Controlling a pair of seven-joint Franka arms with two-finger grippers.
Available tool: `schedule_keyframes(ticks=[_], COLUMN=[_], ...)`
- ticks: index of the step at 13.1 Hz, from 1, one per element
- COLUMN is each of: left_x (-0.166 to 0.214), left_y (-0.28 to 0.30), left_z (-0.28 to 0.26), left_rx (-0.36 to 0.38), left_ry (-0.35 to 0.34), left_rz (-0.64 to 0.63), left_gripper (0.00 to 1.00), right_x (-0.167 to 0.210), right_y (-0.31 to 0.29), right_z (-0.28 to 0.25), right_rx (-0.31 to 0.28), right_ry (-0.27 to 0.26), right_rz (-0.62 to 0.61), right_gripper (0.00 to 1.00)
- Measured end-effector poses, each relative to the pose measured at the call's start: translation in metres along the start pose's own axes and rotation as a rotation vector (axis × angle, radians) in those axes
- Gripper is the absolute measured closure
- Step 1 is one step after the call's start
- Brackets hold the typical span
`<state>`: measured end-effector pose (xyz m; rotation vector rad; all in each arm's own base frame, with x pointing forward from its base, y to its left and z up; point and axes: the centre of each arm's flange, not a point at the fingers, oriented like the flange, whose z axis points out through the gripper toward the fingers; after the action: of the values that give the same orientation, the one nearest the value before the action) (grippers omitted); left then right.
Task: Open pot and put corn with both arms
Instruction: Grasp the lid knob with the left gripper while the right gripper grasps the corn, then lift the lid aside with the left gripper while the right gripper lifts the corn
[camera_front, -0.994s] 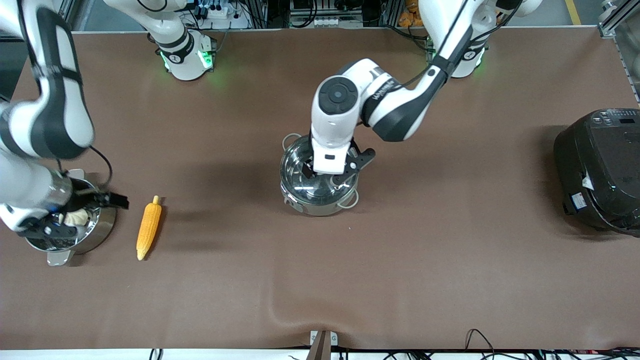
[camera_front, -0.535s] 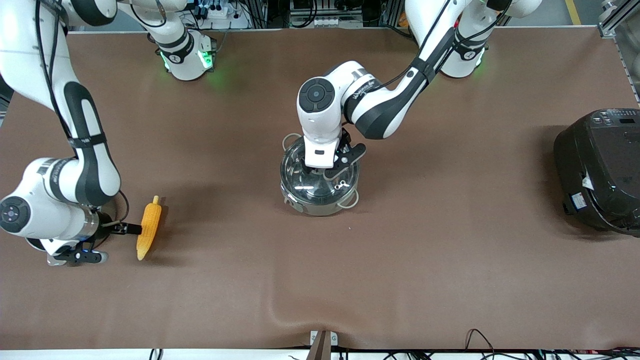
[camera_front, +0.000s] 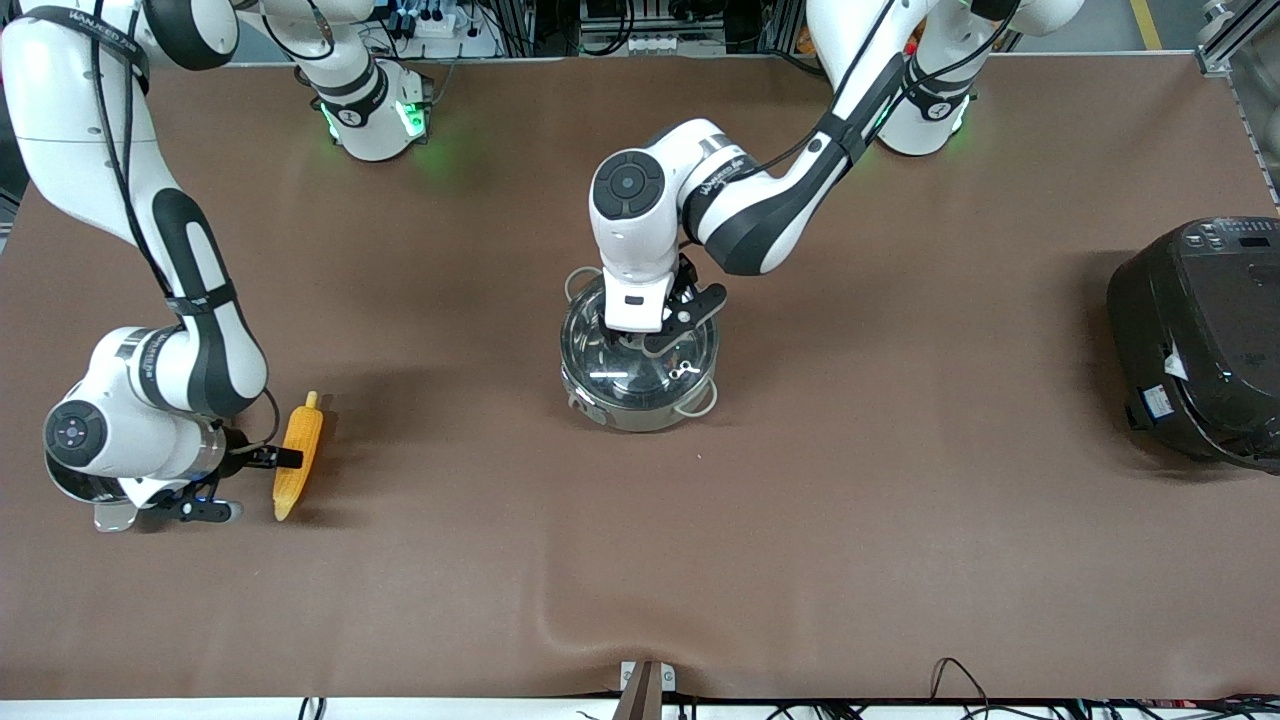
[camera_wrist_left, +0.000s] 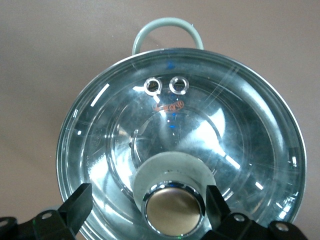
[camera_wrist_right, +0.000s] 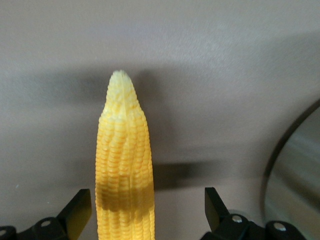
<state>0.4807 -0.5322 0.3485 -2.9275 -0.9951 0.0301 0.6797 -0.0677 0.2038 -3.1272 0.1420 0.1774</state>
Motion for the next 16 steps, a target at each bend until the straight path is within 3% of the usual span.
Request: schedule_keyframes(ticks=[1, 2, 3, 6, 8, 9, 12, 13, 16], left_x=[-0.001, -0.001, -0.001, -0.001, -0.003, -0.005, -0.009, -0.008, -0.002], left_y=[0.0, 0.0, 0.001, 0.004, 0.004, 0.005, 0.005, 0.005, 0.006], left_z=[0.0, 0.0, -0.001, -0.003, 0.0, 0.001, 0.001, 0.001, -0.007], left_rx=[-0.003, -0.004, -0.012, -0.033, -0.032, -0.032, -0.032, -0.032, -0.045], left_ry=[0.0, 0.0, 0.001, 0.002, 0.004, 0.015, 0.042, 0.042, 0.045], left_rz=[0.001, 0.001, 0.001, 0.002, 0.007, 0.015, 0.031, 0.029, 0.022], left_gripper=[0.08, 0.08, 0.15, 0.48, 0.49, 0.49, 0.49, 0.49, 0.49], right_x=[-0.002, -0.004, -0.005, -0.01, -0.014, -0.016, -0.017, -0.017, -0.015], right_y=[-0.002, -0.004, -0.006, -0.007, -0.007, -0.008, -0.019, -0.023, -0.027], right_z=[0.004, 0.006, 0.008, 0.017, 0.027, 0.03, 0.031, 0.03, 0.012], right_rx=[0.001, 0.002, 0.002, 0.003, 0.003, 0.003, 0.002, 0.001, 0.0], right_ry=[-0.007, -0.012, -0.017, -0.022, -0.022, -0.023, -0.021, -0.018, 0.007], right_rz=[-0.003, -0.006, -0.008, -0.01, -0.01, -0.011, -0.028, -0.033, -0.048], right_gripper=[0.0, 0.0, 0.0, 0.0, 0.0, 0.09, 0.48, 0.55, 0.56])
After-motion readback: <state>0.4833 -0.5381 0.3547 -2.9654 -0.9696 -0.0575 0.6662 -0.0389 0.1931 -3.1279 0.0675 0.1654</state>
